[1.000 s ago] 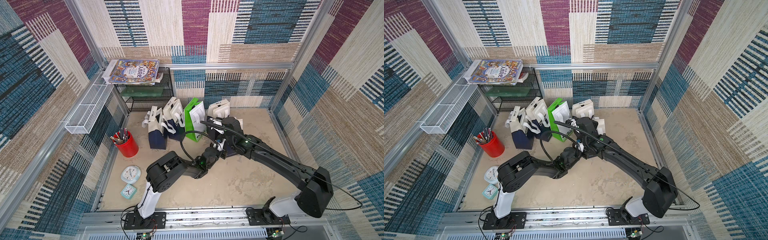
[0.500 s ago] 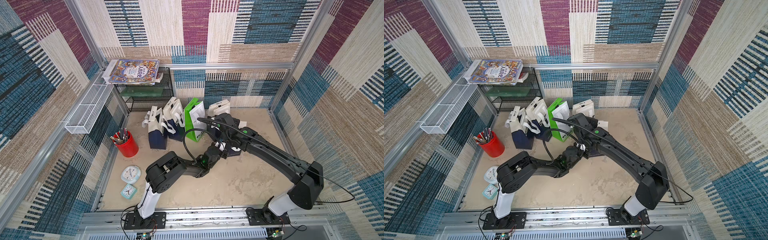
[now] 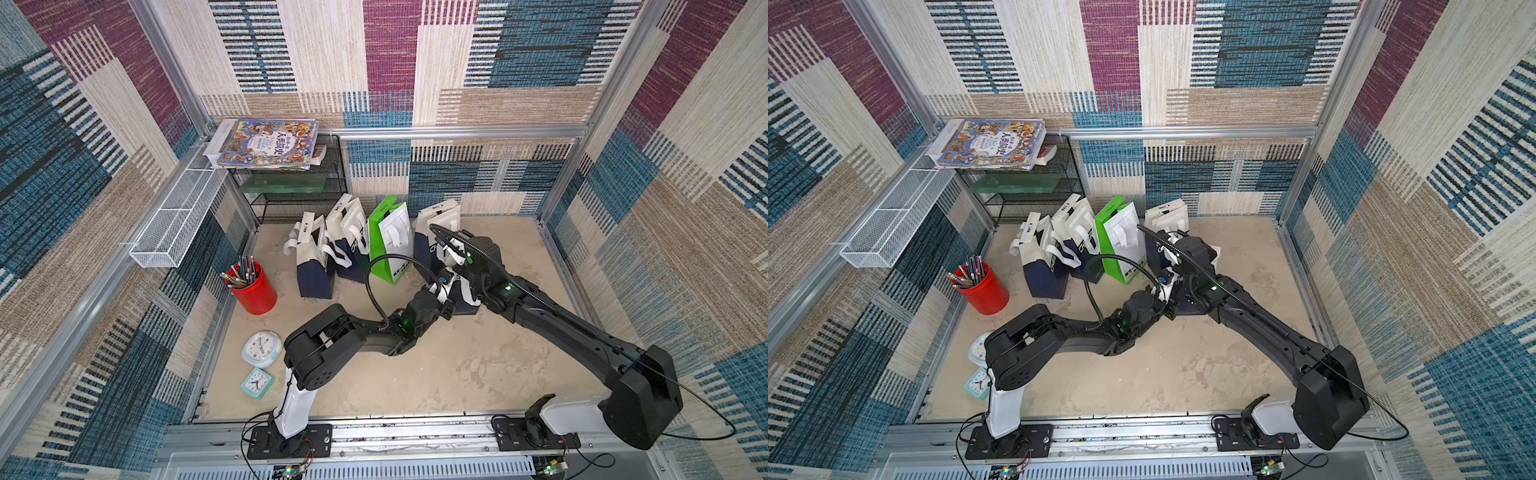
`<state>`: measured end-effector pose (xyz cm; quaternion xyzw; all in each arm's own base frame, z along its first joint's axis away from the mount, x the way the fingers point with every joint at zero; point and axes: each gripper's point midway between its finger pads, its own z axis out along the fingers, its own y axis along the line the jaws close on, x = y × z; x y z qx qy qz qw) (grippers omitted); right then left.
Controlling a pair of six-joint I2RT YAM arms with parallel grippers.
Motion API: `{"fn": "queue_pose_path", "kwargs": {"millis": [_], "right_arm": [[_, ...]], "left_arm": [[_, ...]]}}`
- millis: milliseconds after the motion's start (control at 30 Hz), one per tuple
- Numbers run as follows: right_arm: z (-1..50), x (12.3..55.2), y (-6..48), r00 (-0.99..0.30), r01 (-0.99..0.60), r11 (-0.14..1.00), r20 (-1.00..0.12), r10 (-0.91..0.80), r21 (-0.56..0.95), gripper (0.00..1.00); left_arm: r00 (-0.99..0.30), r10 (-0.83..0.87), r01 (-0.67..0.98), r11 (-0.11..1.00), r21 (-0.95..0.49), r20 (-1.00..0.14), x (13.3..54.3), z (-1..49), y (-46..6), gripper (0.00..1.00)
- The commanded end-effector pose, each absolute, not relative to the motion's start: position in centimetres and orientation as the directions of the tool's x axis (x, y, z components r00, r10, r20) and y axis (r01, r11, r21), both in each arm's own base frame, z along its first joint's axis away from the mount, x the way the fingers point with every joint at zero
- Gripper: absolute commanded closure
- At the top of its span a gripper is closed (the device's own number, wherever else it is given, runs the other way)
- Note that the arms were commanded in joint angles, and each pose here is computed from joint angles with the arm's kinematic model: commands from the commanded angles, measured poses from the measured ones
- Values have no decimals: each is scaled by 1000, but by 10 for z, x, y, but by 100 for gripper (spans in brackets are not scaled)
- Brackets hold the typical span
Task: Open the takeout bag
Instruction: Open the takeout bag at the center of the board.
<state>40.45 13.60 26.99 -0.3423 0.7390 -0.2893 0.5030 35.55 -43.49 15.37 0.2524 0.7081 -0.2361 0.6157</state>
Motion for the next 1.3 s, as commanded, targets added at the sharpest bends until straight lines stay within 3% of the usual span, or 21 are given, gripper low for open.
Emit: {"fn": "queue_pose_path", "kwargs": {"millis": [0, 267, 700, 800, 1000, 1033, 1067, 1200, 1267], "right_arm": [[281, 411, 120, -303, -103, 588, -538, -786, -802, 100], [296, 404, 97, -468, -34, 365, -308, -828, -930, 100], [317, 402, 120, -474, -59, 153, -107, -874, -986, 100], [327, 405, 125, -455, -48, 200, -156, -876, -979, 100], [351, 413, 130, -386, -71, 593, -526, -758, -802, 97], [352, 412, 130, -375, -76, 626, -559, -739, -777, 92], [352, 411, 130, -368, -81, 644, -578, -729, -761, 82], [353, 407, 124, -360, -34, 739, -682, -637, -673, 27], [356, 405, 121, -364, -2, 800, -745, -559, -599, 17]], "left_arm": [[-188, 196, 627, 778, 36, -962, 354, 117, -423, 100], [-193, 220, 619, 784, 55, -956, 356, 114, -424, 100], [-189, 252, 622, 778, 82, -949, 353, 110, -429, 100], [-191, 250, 621, 780, 80, -949, 353, 110, -428, 100], [-191, 235, 626, 777, 66, -953, 351, 115, -429, 100], [-193, 231, 626, 777, 62, -953, 351, 116, -429, 100], [-194, 230, 626, 778, 61, -954, 352, 116, -429, 100], [-206, 218, 616, 786, 46, -954, 353, 119, -429, 100], [-216, 203, 611, 791, 30, -955, 355, 121, -431, 100]]}}
